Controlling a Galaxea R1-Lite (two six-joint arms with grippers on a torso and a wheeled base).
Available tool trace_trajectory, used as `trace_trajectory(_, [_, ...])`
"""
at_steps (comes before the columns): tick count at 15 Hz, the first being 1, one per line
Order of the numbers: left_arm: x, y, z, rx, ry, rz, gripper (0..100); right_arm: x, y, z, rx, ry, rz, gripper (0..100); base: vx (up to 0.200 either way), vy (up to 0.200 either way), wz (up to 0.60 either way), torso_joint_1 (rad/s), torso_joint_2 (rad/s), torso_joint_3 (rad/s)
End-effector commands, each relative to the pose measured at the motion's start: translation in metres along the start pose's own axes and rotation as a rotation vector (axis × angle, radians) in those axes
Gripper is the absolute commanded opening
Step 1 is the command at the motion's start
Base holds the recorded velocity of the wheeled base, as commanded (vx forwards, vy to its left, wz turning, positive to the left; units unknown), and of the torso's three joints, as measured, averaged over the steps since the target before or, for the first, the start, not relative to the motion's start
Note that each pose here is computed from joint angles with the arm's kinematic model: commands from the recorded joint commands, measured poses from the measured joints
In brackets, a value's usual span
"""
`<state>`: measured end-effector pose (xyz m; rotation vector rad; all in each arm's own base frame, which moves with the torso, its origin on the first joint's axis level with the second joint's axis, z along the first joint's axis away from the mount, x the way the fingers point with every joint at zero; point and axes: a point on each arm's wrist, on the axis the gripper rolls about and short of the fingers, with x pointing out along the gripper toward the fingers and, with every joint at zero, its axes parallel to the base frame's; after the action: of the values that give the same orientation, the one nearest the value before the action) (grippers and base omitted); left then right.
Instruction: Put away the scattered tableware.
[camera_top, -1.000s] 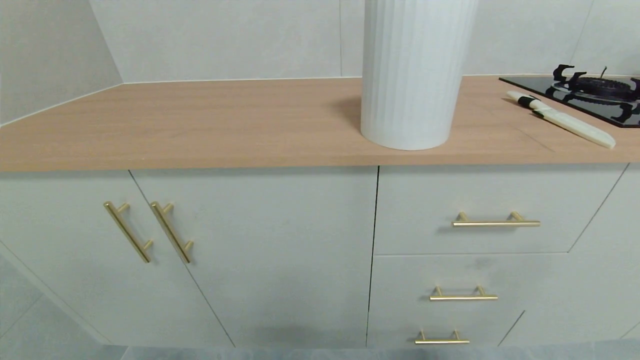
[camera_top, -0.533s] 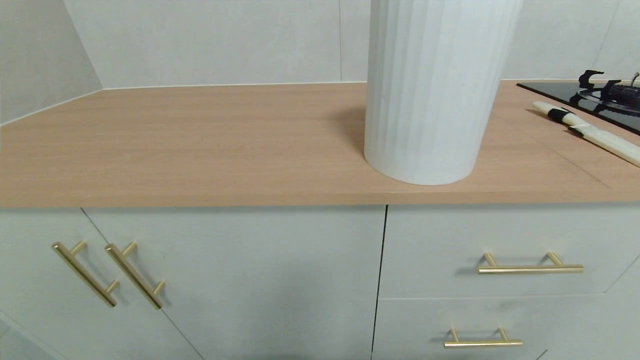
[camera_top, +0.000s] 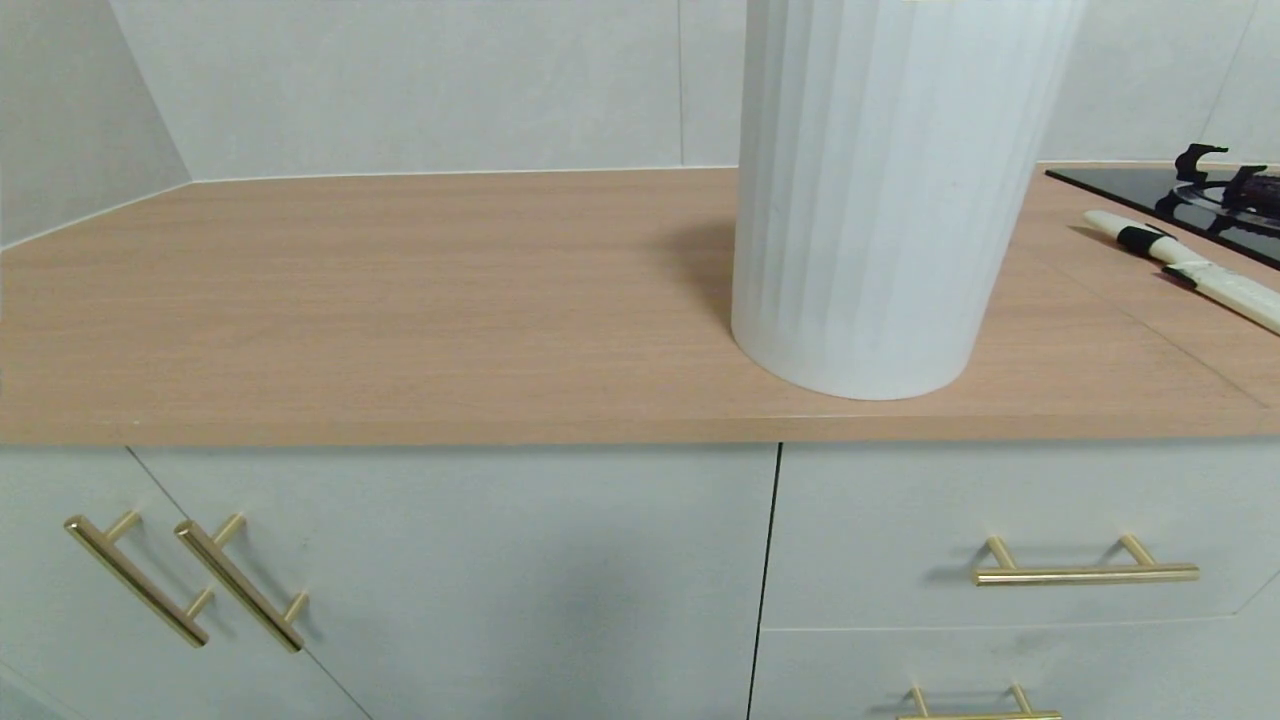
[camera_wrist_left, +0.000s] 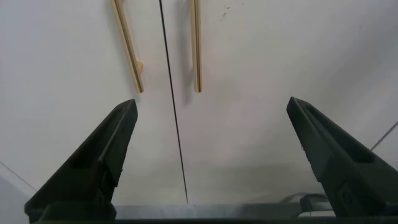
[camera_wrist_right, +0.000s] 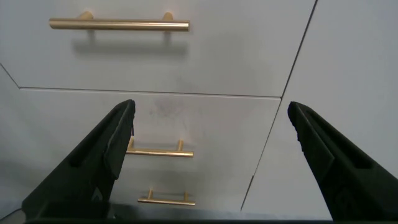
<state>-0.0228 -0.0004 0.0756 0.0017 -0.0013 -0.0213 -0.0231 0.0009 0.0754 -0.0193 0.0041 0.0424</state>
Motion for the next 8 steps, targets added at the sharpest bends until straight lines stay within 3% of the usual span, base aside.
trace_trajectory(1, [0.0,0.0,0.0,0.0,0.0,0.001,100,0.0002,0.0,0.0002,-0.001,0.002,0.001,100,0.0,0.0,0.0,0.0,0.0,0.0])
trace_trajectory(8, [0.0,-0.0001,0.0,0.0,0.0,0.0,100,0.0002,0.0,-0.0004,0.0,0.003,0.001,100,0.0,-0.2,0.0,0.004,0.0,0.001])
